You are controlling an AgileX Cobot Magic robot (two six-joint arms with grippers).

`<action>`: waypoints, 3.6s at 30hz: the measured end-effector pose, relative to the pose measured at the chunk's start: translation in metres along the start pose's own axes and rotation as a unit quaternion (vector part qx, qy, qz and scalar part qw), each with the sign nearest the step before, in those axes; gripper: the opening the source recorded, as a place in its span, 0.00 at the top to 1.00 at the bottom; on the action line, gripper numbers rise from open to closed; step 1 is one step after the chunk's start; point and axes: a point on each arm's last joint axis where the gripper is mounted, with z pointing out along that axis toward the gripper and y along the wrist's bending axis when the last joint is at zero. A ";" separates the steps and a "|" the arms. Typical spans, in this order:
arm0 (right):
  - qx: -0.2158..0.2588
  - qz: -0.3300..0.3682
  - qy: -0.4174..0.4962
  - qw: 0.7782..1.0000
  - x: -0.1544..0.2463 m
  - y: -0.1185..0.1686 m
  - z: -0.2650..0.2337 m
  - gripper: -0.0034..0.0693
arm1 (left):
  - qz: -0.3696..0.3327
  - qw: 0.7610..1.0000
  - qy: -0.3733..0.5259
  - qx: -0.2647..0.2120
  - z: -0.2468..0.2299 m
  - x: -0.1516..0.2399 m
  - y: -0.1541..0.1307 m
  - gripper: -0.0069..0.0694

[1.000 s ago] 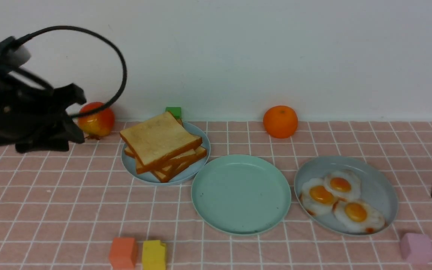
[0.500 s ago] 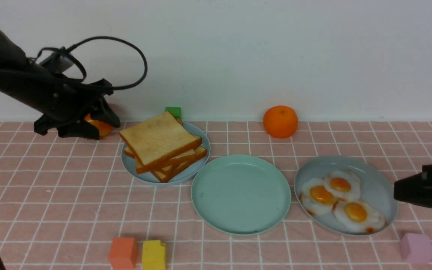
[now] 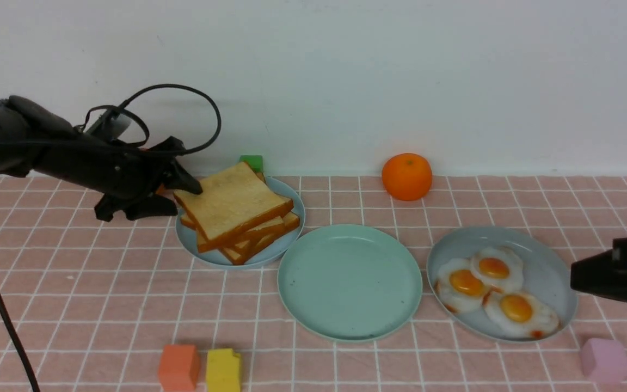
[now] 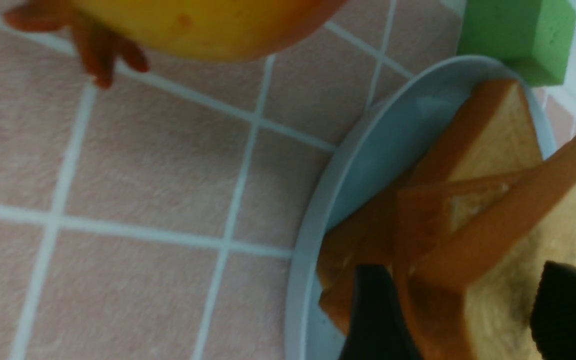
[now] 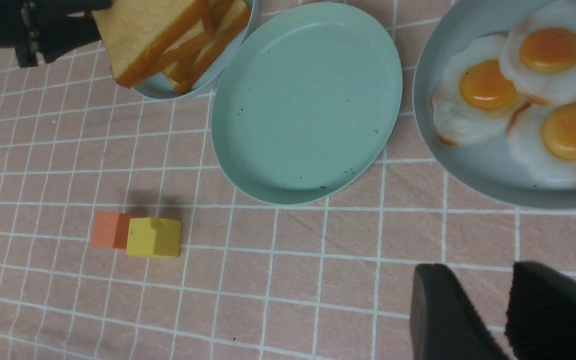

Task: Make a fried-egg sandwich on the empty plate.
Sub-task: Use the left arm to grab a slice of bread, then use the left arm to put a slice of bread into the empty plate in the middle, then use the right arm to grab a fried egg

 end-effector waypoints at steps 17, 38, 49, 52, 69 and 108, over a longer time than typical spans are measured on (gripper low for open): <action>-0.001 -0.001 0.003 1.000 0.000 0.000 0.000 0.62 | 0.044 0.999 -0.021 0.002 0.000 -0.004 0.000 0.66; 0.083 -0.005 0.023 0.996 0.000 -0.012 -0.005 0.62 | 0.206 0.964 -0.012 0.170 -0.100 0.027 -0.109 0.74; 0.168 0.010 0.023 0.986 0.000 -0.027 -0.009 0.62 | 0.282 0.948 0.056 0.135 -0.015 0.102 -0.125 0.74; 0.169 0.010 0.027 0.985 0.001 -0.027 -0.009 0.62 | 0.272 0.951 0.085 0.117 0.017 0.114 -0.112 0.74; 0.165 0.012 0.017 0.986 -0.002 -0.027 -0.008 0.61 | 0.240 0.964 0.086 0.079 0.048 0.115 -0.090 0.61; 0.234 0.184 0.144 0.944 -0.084 -0.083 0.234 0.13 | 0.392 0.915 -0.009 0.097 -0.163 0.123 -0.176 0.14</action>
